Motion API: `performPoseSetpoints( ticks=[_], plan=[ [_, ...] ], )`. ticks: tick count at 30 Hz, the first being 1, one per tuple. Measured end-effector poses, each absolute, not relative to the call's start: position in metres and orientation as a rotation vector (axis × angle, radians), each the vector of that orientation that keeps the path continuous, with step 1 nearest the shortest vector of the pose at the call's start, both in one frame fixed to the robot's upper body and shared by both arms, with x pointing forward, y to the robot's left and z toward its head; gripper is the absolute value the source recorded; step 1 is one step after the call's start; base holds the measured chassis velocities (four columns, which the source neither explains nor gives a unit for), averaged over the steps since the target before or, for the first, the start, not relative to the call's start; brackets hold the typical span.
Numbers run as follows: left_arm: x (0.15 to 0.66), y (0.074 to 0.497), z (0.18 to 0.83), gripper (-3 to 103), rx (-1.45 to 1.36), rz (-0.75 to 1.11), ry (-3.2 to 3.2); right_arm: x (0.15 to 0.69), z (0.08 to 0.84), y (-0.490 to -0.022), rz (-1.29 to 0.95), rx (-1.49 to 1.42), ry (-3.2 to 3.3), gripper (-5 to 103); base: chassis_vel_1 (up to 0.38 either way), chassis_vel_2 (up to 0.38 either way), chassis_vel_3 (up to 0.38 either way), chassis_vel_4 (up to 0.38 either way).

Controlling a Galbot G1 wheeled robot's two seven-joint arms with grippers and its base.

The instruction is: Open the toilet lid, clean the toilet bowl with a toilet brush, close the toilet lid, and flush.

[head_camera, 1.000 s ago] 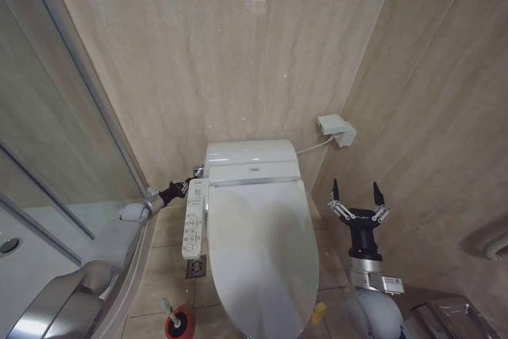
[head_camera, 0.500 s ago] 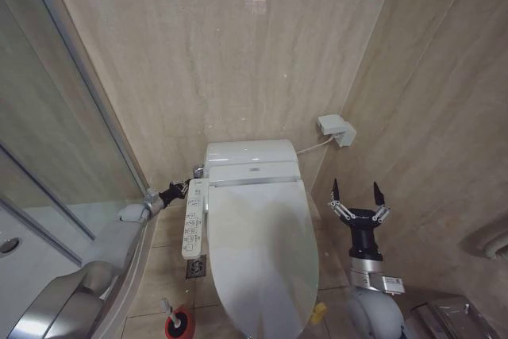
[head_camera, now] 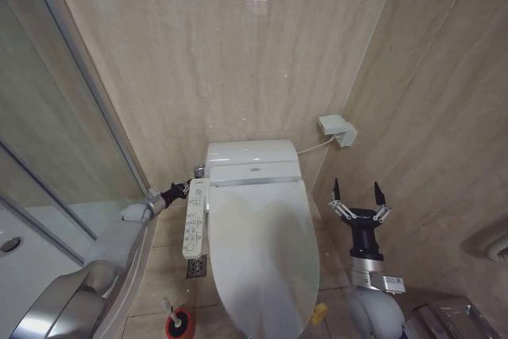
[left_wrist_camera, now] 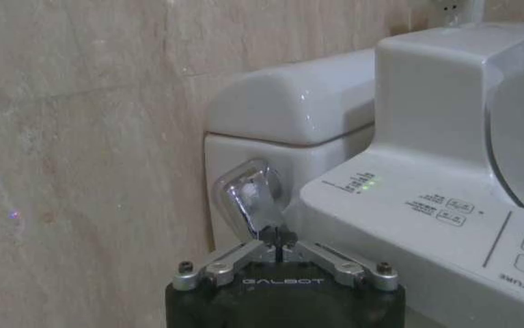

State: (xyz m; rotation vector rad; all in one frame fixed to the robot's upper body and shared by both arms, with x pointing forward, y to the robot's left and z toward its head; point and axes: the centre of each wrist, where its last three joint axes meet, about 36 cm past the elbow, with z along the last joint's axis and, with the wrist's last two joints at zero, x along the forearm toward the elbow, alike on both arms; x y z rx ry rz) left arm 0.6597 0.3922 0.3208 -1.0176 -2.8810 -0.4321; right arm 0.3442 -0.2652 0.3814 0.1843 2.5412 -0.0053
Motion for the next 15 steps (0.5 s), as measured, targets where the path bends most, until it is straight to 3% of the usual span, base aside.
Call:
performPoseSetpoints(
  ticks=[15],
  plan=[
    [0.6604, 0.3937, 0.3233, 0, -1.017, -0.437, -2.887, 0.3437, 0.3806, -0.2638, 0.0, 0.186, 2.543, 100, 0.0, 0.0, 0.0, 0.0]
  ],
)
